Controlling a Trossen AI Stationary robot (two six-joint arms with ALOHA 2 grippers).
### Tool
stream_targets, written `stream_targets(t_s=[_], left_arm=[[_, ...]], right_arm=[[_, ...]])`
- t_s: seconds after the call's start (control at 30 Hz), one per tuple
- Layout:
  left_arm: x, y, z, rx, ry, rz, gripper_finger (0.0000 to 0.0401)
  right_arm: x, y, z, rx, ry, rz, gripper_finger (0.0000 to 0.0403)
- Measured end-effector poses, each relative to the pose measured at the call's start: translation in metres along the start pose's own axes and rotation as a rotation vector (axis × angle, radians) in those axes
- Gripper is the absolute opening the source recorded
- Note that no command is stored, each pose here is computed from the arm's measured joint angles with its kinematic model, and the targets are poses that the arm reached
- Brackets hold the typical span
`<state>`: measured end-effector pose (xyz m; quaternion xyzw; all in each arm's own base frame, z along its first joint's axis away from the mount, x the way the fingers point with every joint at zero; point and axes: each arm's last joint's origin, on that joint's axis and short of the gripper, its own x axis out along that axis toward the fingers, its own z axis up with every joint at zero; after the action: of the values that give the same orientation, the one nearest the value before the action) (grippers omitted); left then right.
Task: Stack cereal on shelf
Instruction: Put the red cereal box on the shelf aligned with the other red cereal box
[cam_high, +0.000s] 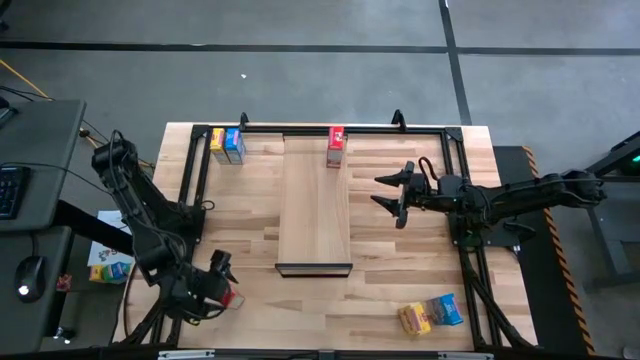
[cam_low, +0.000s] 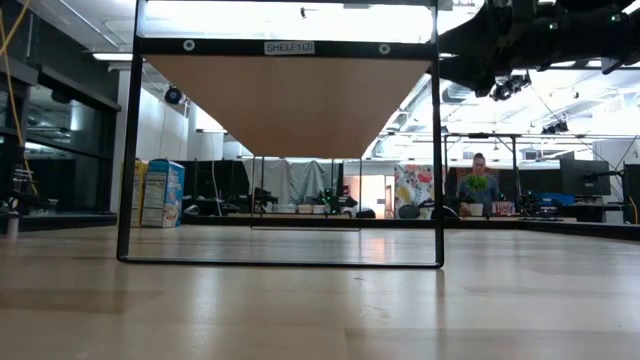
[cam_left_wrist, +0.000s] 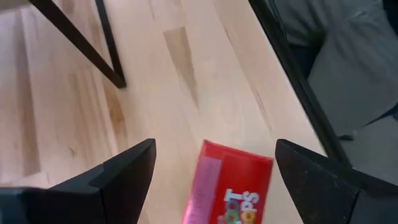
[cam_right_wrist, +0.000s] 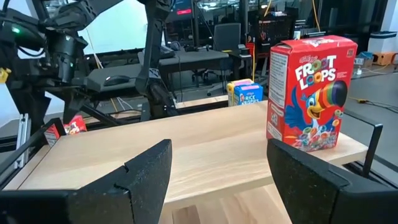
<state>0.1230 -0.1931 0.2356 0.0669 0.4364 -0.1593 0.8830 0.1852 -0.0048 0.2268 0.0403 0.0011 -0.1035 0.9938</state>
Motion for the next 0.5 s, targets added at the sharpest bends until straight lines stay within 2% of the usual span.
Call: stream_targets(t_s=[0.5], left_arm=[[0.0015,-0.0003,-0.0045,-0.001,0.077,-0.037,0.0319]], right_arm=[[0.0,0.0,-0.0003,-0.004,0.003,0.0,0.0256]])
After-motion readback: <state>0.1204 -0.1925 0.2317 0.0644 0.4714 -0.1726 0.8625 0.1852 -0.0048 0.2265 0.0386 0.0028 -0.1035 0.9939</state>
